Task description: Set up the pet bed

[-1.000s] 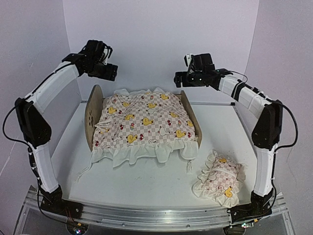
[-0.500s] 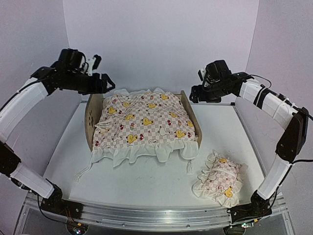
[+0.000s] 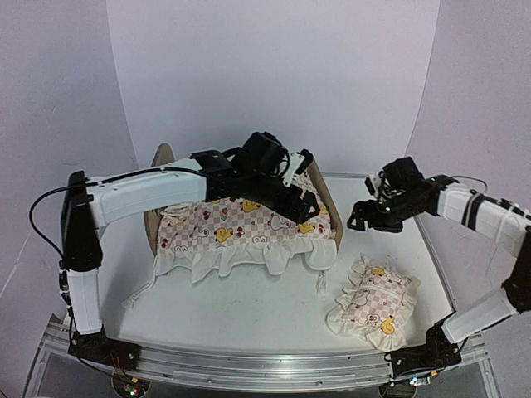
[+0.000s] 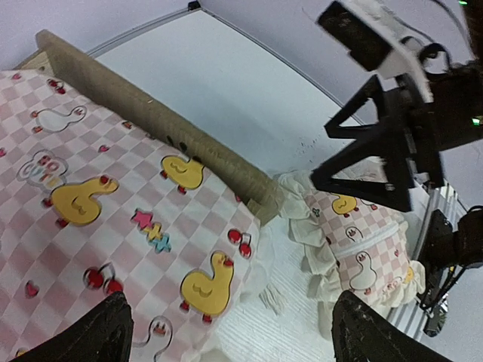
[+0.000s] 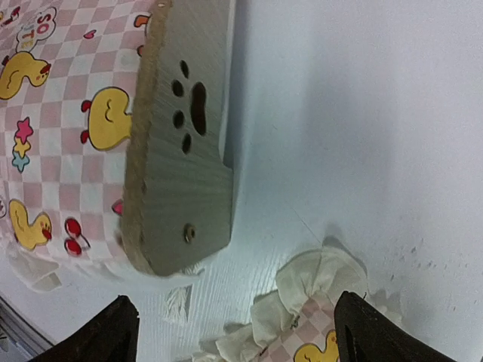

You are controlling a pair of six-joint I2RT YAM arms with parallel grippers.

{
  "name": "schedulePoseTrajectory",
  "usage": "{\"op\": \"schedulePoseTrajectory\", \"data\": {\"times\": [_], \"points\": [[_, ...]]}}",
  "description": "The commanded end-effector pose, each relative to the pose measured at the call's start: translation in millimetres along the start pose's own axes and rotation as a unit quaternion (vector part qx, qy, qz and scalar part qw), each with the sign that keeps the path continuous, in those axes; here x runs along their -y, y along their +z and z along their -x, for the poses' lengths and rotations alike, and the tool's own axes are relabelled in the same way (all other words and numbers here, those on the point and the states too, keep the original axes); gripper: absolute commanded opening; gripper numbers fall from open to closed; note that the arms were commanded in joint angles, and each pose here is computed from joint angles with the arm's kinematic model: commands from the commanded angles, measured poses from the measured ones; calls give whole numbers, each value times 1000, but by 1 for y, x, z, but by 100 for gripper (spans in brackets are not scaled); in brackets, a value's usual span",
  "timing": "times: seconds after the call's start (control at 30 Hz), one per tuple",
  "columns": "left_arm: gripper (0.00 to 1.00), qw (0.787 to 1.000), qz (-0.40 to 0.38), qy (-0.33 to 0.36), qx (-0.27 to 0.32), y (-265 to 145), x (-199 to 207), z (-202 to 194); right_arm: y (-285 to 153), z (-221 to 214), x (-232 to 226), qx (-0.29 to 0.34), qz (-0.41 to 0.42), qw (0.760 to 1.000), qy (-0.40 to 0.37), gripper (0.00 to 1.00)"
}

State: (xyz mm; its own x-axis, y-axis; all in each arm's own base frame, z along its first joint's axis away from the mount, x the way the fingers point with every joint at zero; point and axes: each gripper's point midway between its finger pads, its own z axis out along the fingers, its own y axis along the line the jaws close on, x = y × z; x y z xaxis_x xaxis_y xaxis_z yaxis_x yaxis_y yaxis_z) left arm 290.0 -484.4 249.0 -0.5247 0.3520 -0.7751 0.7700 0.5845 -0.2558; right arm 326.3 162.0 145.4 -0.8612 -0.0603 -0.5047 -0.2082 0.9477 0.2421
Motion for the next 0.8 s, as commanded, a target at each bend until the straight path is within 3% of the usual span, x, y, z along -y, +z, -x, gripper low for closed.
{"op": "schedulePoseTrajectory", "data": {"times": [0.0,0.1,0.2,0.33,0.47,0.57,0.77], "points": [[91,997,35,39,50,31,-3,34,-27,-6,-28,84,153,984,33,89],[89,998,33,40,31,54,-5,24,-33,-24,-46,122,229,965,28,90],[84,998,50,28,27,59,-12,21,-23,-37,-57,149,240,959,4,90],[87,999,39,10,33,42,-7,25,3,-43,-60,182,193,964,6,90],[91,999,30,-6,39,14,-3,27,12,-37,-55,252,181,950,24,89],[91,999,29,-14,43,-5,-1,25,19,-32,-69,271,181,945,3,86],[92,998,34,-17,56,-37,-3,19,27,-25,-84,283,185,941,-5,58]]}}
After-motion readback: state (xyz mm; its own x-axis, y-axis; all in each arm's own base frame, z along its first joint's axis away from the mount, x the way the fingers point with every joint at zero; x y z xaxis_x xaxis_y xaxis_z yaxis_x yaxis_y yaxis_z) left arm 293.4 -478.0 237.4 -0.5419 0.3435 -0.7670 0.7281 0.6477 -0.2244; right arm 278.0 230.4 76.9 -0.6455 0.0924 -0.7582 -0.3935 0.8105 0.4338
